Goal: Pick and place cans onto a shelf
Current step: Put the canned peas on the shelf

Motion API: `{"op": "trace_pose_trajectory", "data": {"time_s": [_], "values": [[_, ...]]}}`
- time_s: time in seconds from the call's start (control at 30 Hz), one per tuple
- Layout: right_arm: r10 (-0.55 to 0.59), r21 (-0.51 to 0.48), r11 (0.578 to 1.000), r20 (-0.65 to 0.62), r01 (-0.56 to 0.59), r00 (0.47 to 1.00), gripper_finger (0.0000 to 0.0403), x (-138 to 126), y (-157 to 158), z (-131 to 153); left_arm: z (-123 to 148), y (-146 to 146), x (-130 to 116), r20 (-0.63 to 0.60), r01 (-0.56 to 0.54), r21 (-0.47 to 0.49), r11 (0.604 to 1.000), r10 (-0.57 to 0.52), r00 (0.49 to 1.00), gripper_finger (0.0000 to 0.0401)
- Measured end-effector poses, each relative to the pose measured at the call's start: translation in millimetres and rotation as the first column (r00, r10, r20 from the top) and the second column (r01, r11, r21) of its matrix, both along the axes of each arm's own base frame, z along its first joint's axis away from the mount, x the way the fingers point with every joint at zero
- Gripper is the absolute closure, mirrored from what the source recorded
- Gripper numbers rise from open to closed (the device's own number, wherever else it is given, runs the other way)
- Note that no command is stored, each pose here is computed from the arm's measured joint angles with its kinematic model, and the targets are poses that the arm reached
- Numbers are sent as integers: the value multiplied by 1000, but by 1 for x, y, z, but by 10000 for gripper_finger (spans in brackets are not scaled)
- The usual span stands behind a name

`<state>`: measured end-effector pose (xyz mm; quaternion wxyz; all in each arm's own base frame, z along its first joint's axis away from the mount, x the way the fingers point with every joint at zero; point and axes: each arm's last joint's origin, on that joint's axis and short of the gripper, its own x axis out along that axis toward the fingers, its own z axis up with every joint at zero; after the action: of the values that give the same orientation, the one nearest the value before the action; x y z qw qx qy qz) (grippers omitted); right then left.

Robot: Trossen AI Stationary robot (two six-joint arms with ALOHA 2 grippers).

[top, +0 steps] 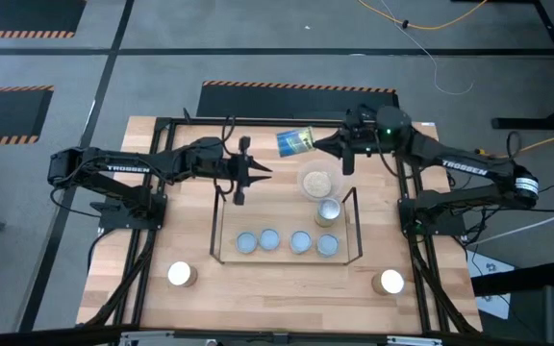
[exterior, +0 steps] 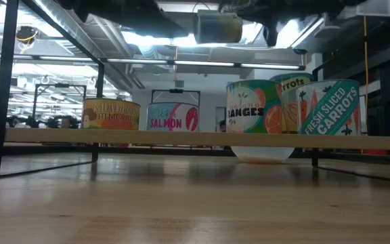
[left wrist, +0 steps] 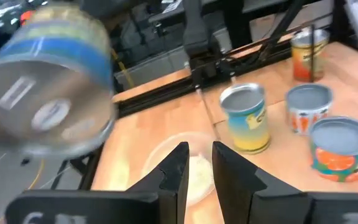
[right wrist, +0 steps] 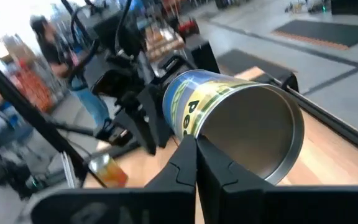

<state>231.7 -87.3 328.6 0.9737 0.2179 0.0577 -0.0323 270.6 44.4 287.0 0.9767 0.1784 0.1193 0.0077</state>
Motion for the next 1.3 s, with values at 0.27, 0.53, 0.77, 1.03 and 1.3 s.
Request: {"op": "trace_pose_trajectory", "data": {"time_s": [0.27,0.53,0.77,1.03,1.3], "values": [[-3,-106,994,-238,-23,971,403,-8,15,46,-1,6,-1,-14,-211,48,976,212,977,349],[27,-119,990,-370,-76,929,403,4,33,67,-1,14,-5,0,-494,123,861,498,867,362],[94,-133,974,-500,-184,861,403,42,46,56,0,17,-7,10,-585,148,797,591,807,369],[247,-77,930,-596,-360,764,403,87,66,21,-3,17,-8,-15,-587,141,797,595,804,366],[309,22,904,-723,-426,618,403,99,84,-10,-7,17,-9,-53,-583,156,798,596,801,375]]}}
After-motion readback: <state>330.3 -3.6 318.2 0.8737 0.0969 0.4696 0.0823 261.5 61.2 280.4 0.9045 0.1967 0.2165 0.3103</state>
